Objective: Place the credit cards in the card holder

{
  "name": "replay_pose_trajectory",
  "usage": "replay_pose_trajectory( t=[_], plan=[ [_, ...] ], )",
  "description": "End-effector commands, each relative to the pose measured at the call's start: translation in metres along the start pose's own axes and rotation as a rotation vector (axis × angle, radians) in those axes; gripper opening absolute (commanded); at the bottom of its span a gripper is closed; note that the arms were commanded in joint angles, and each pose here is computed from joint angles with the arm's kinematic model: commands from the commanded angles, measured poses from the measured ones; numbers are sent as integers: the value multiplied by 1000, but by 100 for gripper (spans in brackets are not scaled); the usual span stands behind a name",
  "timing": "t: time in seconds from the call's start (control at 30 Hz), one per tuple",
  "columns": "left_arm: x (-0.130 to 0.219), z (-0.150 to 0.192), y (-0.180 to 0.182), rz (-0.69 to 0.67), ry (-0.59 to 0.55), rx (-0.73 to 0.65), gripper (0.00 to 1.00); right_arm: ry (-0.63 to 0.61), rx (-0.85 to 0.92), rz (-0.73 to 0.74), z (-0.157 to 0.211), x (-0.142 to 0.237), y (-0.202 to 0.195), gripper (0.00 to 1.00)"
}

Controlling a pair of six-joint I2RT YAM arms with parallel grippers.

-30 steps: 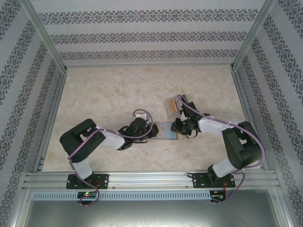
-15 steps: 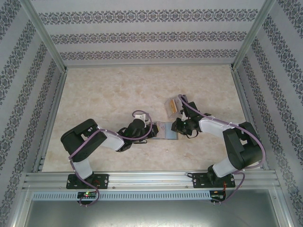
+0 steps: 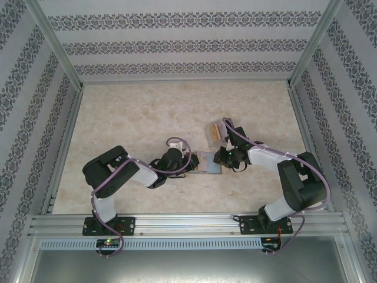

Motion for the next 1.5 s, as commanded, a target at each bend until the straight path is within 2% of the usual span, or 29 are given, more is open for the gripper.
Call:
replay_pose_trajectory(
  t=[0.0,0.27,0.63,0.97,1.07,1.17,1.27,1.47],
  plan=[
    [-6,7,2,-8,37,4,0,52,-41,72,14,-5,-16,23],
    [-16,12,3,-8,91,21,0,50,-42,73,14,-5,-16,24],
    [-26,15,-1,-53,135,36,6,35,-54,55,13,-2,-13,24],
    [-6,9,3,-203,96,-15,24,-28,-31,70,6,20,-11,27],
    [-6,9,2,-215,111,-33,22,-19,-38,105,8,18,-17,28],
    [-11,11,1,-215,135,-41,14,6,-43,143,11,12,-24,27],
    [-17,13,0,-203,159,-36,11,36,-45,136,14,4,-25,25],
    [-22,15,5,-246,179,-22,12,44,-39,114,14,-1,-22,24]
  ],
)
Point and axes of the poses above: each hand's point on the last joint's axis, 136 mm out from that joint toward the fingers, its own x axis back along the fingers, its own y axis along the line the jaws close on, z = x × y, the point moved 7 cm from there along x, back along the fingers, and after that the axes turned 11 degrees about x, right-handed, at the moved point
